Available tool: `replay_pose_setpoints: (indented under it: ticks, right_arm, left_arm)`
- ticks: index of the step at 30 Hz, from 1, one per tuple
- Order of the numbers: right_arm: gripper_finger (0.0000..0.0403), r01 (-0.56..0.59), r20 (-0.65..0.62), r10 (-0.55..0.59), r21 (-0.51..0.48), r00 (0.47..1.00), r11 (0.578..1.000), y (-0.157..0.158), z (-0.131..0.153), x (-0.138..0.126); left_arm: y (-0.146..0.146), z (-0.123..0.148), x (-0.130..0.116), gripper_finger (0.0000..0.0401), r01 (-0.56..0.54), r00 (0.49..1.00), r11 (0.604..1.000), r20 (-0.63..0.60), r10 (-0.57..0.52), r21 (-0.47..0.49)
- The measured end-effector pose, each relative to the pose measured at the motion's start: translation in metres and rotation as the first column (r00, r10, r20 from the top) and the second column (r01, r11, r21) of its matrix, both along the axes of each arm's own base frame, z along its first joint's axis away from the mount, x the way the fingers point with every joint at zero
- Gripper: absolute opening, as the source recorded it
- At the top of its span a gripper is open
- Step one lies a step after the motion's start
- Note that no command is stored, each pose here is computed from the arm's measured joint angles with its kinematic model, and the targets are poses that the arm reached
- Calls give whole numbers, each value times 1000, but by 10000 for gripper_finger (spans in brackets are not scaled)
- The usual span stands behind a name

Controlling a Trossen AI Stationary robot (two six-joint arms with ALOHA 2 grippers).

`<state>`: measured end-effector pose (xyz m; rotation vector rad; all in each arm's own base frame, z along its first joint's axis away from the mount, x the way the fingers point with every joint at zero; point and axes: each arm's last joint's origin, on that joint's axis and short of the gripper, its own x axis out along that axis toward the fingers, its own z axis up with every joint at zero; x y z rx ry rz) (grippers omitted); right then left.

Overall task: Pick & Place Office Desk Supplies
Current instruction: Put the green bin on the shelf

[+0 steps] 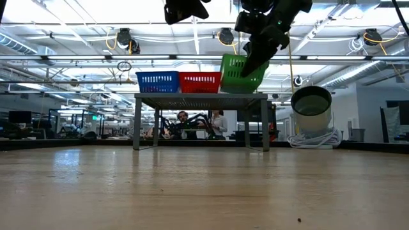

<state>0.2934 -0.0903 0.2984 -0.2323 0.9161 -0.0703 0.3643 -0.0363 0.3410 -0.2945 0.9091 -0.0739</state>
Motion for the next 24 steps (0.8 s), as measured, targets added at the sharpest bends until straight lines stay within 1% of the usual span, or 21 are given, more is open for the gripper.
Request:
replay_pose_setpoints:
  ticks: [6, 14, 24]
  right_arm:
    - [0, 1, -17, -1, 2, 1000, 1000, 0, -1, -1]
    - [0, 53, -111, -56, -32, 992, 998, -2, -5, -9]
    - [0, 87, -99, -90, -39, 991, 995, -13, -5, -11]
  left_arm:
    - [-2, 0, 0, 145, 5, 1000, 1000, 0, -5, 0]
    - [-2, 0, 0, 145, 5, 1000, 1000, 0, -5, 0]
    - [-2, 0, 0, 145, 7, 1000, 1000, 0, -7, 1]
